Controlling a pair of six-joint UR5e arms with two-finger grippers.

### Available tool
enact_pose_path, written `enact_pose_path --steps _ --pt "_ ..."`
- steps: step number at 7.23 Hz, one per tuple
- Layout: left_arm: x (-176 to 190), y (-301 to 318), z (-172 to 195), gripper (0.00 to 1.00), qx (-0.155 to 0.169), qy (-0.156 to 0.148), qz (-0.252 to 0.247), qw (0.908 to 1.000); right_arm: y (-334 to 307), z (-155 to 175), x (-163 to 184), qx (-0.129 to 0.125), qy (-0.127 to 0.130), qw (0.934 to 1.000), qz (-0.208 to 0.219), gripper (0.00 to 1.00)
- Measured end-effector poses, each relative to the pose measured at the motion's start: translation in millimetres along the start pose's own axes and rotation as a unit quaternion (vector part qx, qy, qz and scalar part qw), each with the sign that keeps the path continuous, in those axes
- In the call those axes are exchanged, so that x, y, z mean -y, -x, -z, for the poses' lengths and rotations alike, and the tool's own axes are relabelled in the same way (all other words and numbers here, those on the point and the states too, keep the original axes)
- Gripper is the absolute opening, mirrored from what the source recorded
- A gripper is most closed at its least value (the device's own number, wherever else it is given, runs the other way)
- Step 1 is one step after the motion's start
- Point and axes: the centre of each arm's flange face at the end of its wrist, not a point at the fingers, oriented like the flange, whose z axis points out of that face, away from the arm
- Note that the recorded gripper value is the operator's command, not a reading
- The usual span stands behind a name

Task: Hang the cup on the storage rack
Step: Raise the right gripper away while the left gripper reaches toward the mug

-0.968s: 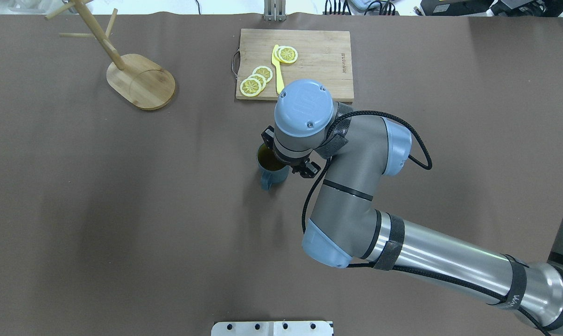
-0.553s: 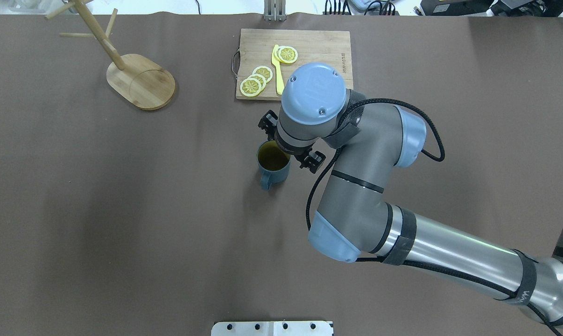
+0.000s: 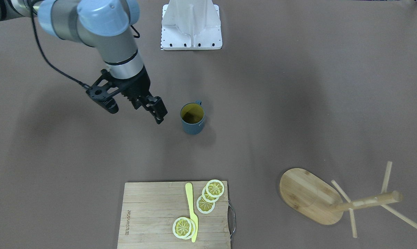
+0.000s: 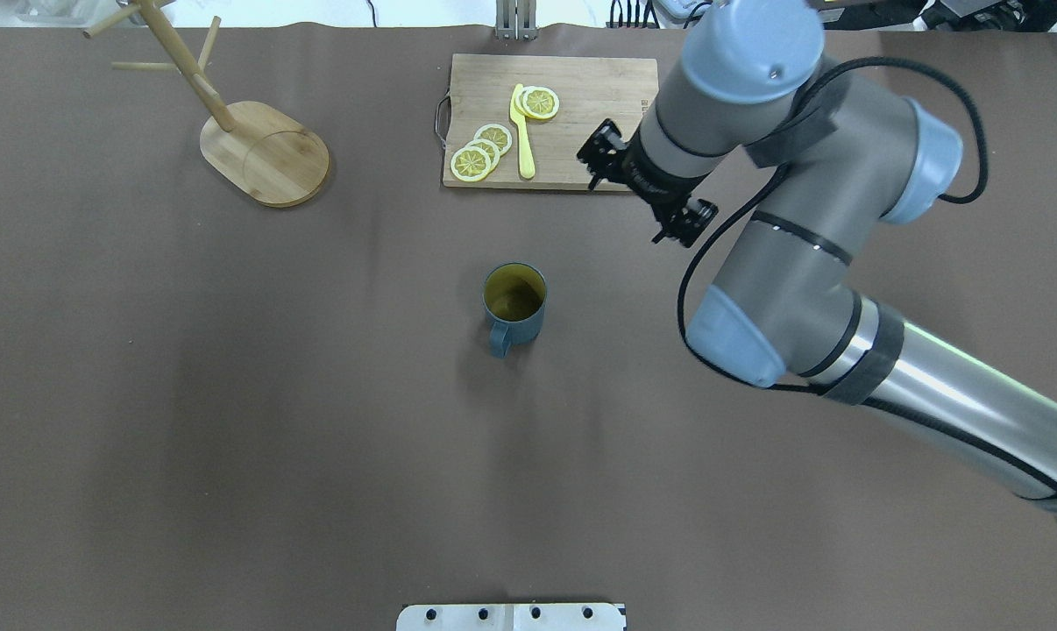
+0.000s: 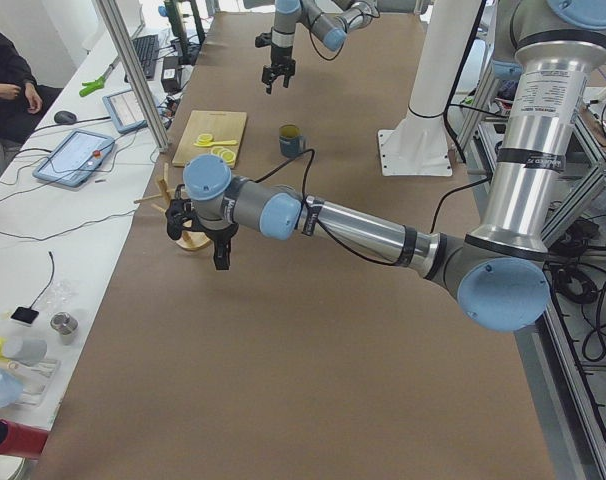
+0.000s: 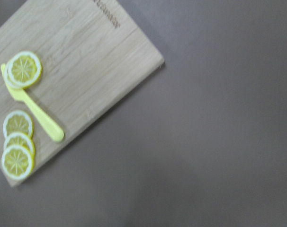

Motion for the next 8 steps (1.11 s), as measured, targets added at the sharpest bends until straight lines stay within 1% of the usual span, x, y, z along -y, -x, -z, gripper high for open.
enact_pose_path --steps 1,2,3,4,5,6,7,8 --pt "5.7 -50.1 -7.8 0.99 -0.01 0.002 -0.003 0.9999 -16.7 8.9 46.8 -0.005 -0.015 0.9998 0.008 1.0" --pt "5.7 -99.5 -21.7 0.98 -0.018 -0.006 -0.018 0.9997 -36.8 18.9 91.7 -0.012 -0.021 0.9994 0.024 1.0" --pt "-3.9 -144.8 -49.2 0.98 -0.022 -0.023 -0.041 0.9986 -58.3 28.5 132.5 -0.02 -0.02 0.9984 0.05 1.0" --pt "-19.9 -185.7 -80.9 0.98 -0.032 -0.043 -0.051 0.9973 -78.7 36.2 168.5 -0.027 -0.015 0.9968 0.074 1.0" --pt "-37.9 -224.3 -105.3 0.97 -0.048 -0.058 -0.054 0.9957 -96.7 41.4 200.4 -0.033 -0.007 0.9951 0.093 1.0" --pt "-56.6 -263.6 -124.2 0.97 -0.062 -0.069 -0.059 0.9939 -110.0 45.0 226.1 -0.036 0.0 0.9937 0.106 1.0" --pt "-76.2 -306.1 -143.5 0.96 -0.072 -0.079 -0.078 0.9913 -118.3 47.2 241.8 -0.037 0.004 0.993 0.113 1.0" --pt "-97.0 -347.5 -163.9 0.95 -0.079 -0.089 -0.1 0.9878 -122.9 47.4 249.3 -0.038 0.007 0.9926 0.115 1.0"
